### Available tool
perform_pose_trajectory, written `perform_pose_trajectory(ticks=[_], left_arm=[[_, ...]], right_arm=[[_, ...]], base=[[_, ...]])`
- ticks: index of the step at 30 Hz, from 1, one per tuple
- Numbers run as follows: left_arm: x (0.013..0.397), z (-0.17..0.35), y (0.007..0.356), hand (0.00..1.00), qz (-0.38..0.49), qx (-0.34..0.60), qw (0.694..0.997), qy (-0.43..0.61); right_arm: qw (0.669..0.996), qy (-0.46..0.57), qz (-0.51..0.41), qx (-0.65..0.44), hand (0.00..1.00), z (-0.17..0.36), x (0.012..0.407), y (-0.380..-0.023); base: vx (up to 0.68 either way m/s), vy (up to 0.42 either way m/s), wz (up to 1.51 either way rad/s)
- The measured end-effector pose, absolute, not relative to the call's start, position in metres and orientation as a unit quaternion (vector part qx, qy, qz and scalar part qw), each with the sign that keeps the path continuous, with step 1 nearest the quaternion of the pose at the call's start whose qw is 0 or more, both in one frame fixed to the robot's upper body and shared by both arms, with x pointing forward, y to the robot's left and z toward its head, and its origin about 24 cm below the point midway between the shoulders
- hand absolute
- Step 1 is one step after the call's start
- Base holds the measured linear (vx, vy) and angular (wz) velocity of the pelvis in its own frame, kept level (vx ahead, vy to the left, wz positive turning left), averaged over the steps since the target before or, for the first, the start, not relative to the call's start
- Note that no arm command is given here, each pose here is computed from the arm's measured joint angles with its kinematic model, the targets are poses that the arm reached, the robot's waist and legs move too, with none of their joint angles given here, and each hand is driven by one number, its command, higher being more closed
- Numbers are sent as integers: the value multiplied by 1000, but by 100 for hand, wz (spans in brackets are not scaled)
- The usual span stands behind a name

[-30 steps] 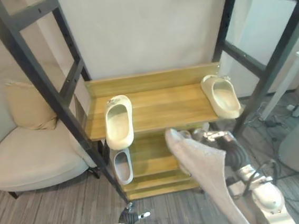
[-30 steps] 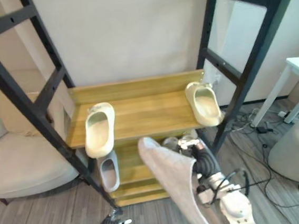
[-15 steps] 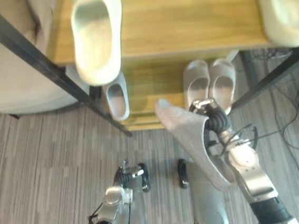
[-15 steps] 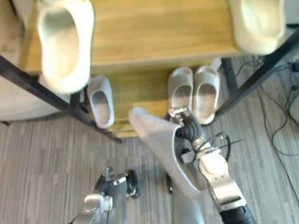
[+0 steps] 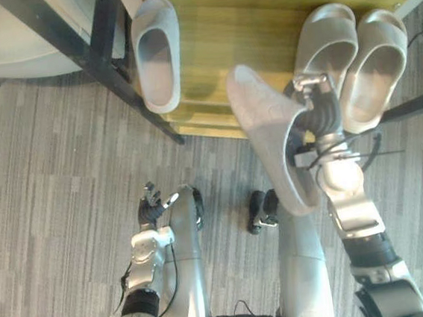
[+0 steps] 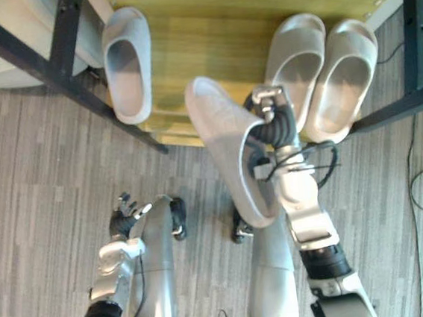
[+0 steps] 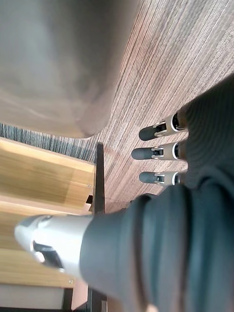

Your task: Organize the slippers on the shoe rack

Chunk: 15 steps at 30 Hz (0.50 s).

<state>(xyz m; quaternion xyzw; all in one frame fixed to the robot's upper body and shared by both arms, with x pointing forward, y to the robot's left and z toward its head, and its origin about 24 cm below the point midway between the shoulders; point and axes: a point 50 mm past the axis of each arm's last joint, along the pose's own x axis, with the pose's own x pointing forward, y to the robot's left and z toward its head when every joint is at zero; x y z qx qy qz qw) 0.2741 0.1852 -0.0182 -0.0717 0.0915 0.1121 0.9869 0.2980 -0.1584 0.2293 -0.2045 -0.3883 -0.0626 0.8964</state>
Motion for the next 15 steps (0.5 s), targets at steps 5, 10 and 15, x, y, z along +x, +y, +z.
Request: perform_pose_trajectory(ticks=[5,10,15], left_arm=[[277,-9,179,0,113,-91,987,71],[279,-3,176,0,117,-102,986,57],[281,-2,173,0,118,-112,985,55]], right_arm=[[878,-412,-112,-215,100,268,316,-168],[875,-402,-137,-233,100,284,330,-171],[879,-377,-158,-245,100,297,347,-173]], base=[[-20,-30,6],[-9,-20,11],[-2,-17,7]])
